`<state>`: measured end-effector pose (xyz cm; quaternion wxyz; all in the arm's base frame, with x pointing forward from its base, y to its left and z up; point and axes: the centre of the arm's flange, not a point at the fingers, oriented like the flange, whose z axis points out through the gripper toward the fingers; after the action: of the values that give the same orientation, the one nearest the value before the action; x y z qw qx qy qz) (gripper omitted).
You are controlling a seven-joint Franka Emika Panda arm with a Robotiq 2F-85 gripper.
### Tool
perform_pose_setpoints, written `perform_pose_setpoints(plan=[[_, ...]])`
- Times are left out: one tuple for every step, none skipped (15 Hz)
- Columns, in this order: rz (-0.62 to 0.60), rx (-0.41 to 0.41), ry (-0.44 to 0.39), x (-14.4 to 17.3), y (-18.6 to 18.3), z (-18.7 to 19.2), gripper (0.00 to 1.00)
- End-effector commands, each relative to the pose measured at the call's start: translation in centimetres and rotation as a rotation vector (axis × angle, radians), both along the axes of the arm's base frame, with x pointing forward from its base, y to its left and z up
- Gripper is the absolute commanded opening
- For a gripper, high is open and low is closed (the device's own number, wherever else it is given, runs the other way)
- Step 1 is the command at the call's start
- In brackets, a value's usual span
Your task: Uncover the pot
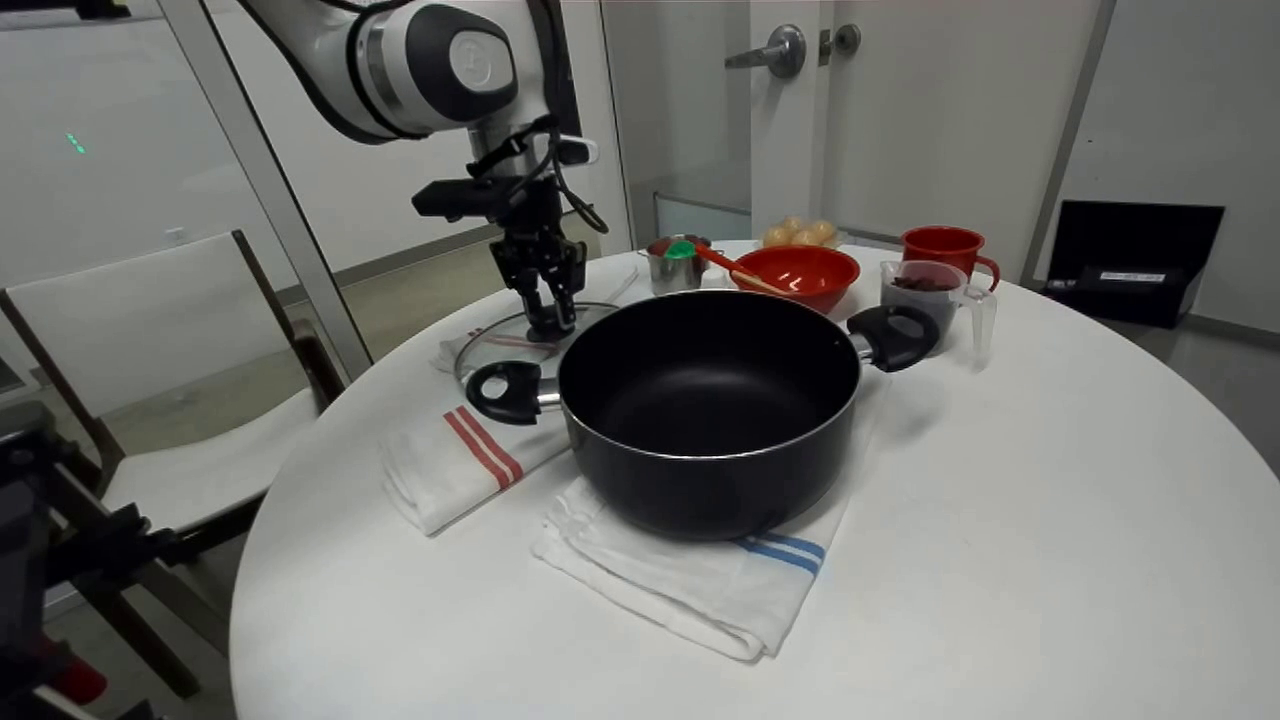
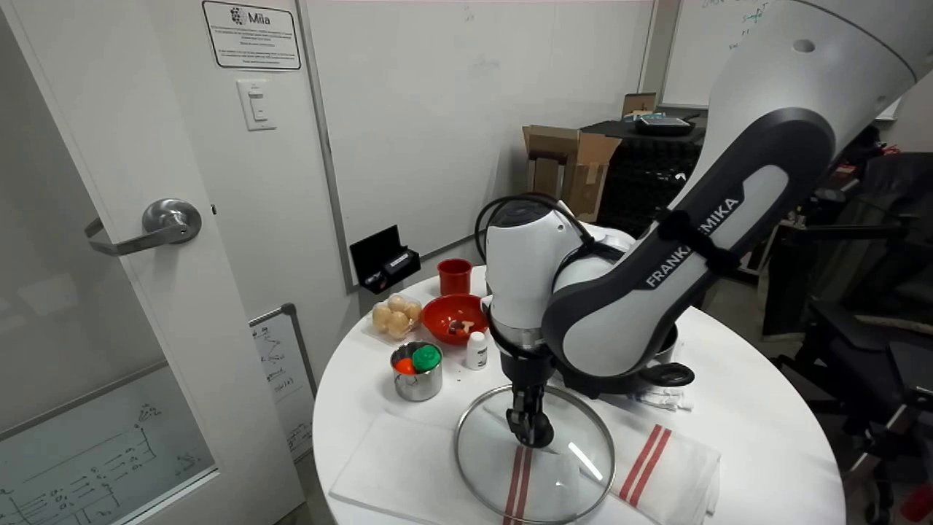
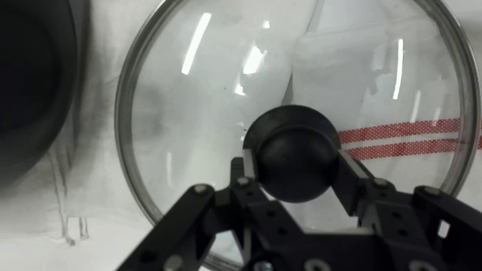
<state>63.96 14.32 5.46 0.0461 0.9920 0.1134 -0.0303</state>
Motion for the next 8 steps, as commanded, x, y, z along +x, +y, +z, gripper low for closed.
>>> perform_pose_setpoints(plan=[[0.044, -0.02, -0.04, 0.8, -0.4, -0.2, 0.26], [0.045, -0.018, -0.042, 0.7, -0.4, 0.1, 0.76], [0.043, -0.014, -0.042, 0.6, -0.6, 0.3, 0.77], [0.04, -0.009, -0.042, 0.4, -0.8, 0.7, 0.82], [0.038, -0.005, -0.043, 0.3, -1.0, 1.0, 0.9], [0.034, -0.002, -0.043, 0.1, -1.2, 1.4, 0.96], [0.031, 0.003, -0.039, -0.1, -1.4, 1.8, 1.0], [0.028, 0.008, -0.041, -0.3, -1.6, 2.2, 1.0]])
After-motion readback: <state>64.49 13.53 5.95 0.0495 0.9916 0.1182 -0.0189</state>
